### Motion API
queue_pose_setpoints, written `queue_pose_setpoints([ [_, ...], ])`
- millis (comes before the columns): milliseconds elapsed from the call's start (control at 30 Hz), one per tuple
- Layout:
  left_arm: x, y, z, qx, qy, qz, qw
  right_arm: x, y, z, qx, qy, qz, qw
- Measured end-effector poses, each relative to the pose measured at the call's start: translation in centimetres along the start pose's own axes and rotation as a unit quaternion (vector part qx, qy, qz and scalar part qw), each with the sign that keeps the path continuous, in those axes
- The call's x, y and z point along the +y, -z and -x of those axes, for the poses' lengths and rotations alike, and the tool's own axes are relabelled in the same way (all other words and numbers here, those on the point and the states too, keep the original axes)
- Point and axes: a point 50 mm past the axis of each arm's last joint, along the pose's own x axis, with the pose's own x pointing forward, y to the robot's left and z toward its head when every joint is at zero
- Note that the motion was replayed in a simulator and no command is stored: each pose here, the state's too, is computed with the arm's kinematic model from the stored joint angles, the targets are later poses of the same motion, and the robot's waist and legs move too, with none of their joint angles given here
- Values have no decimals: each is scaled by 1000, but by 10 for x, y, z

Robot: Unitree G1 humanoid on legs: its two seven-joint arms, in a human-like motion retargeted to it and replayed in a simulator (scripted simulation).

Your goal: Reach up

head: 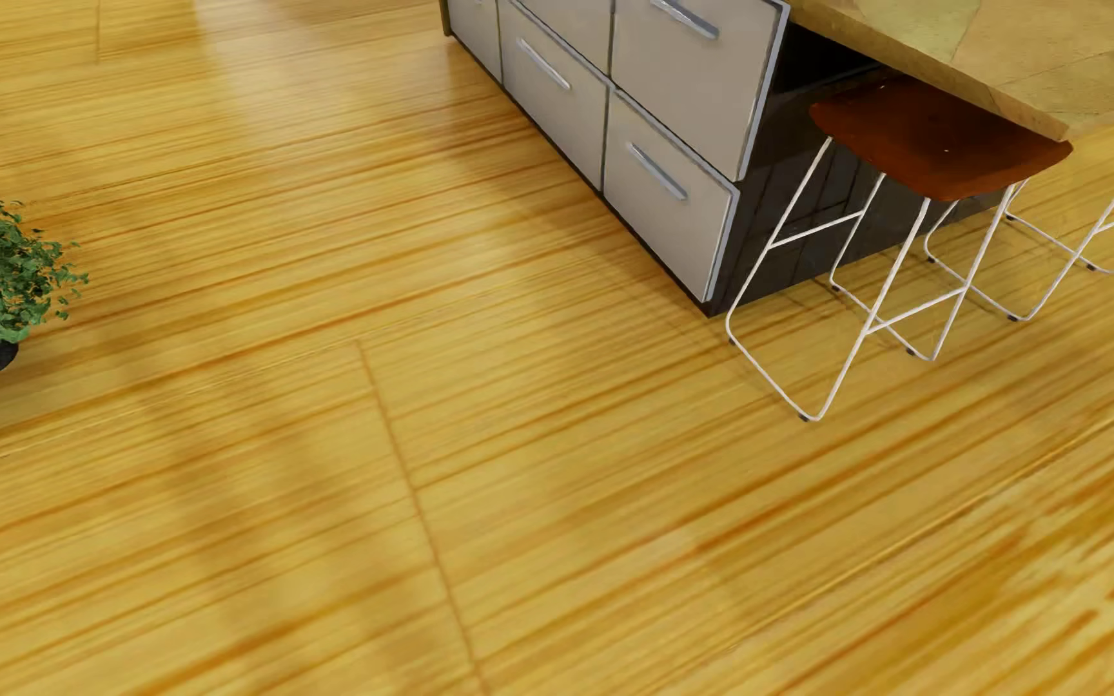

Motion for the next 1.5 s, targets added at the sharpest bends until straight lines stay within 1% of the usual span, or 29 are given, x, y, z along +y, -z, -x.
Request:
queue_pose_setpoints([
  [33,3,-10,0,-21,-4,2,1000,-8,-12,0,-25,10,0,1000],
  [67,14,-28,0,-56,-22,9,998,-23,-33,1,-66,30,-3,997],
  [100,36,-55,3,-111,-52,18,992,-46,-62,5,-123,61,-4,990],
  [133,65,-93,13,-185,-93,22,978,-76,-99,16,-195,102,0,976],
  [167,100,-137,32,-271,-143,20,952,-109,-143,37,-277,147,12,950],
  [200,135,-182,62,-358,-195,11,913,-141,-189,68,-359,193,34,912],
  [233,168,-226,103,-441,-249,-3,862,-169,-232,108,-439,241,55,864],
  [267,190,-263,148,-516,-292,-24,805,-188,-272,151,-501,279,106,813],
  [300,208,-294,198,-581,-334,-42,741,-204,-305,200,-558,321,132,754],
  [367,224,-333,297,-680,-399,-76,610,-216,-349,301,-649,391,174,629],
  [433,220,-344,379,-746,-439,-95,491,-210,-364,388,-712,440,198,510],
  [467,214,-343,410,-770,-452,-102,439,-203,-362,424,-737,457,202,455],
  [500,207,-339,436,-788,-461,-109,394,-193,-357,452,-757,469,209,405],
  [533,201,-333,453,-799,-469,-113,358,-185,-349,473,-771,477,214,364],
  [567,196,-327,466,-808,-475,-116,330,-177,-342,488,-781,483,218,330],
  [600,193,-321,474,-812,-480,-118,310,-170,-335,497,-787,486,224,306],
  [633,190,-317,478,-813,-485,-122,299,-165,-331,501,-789,488,231,291],
  [700,187,-311,480,-813,-490,-126,289,-161,-328,501,-788,489,242,284],
  [1067,202,-314,469,-798,-496,-112,323,-176,-333,488,-773,494,231,323],
  [1267,204,-317,466,-795,-495,-112,333,-178,-334,487,-771,495,228,328],
  [1500,207,-315,466,-793,-499,-106,333,-181,-334,483,-768,496,225,337],
])
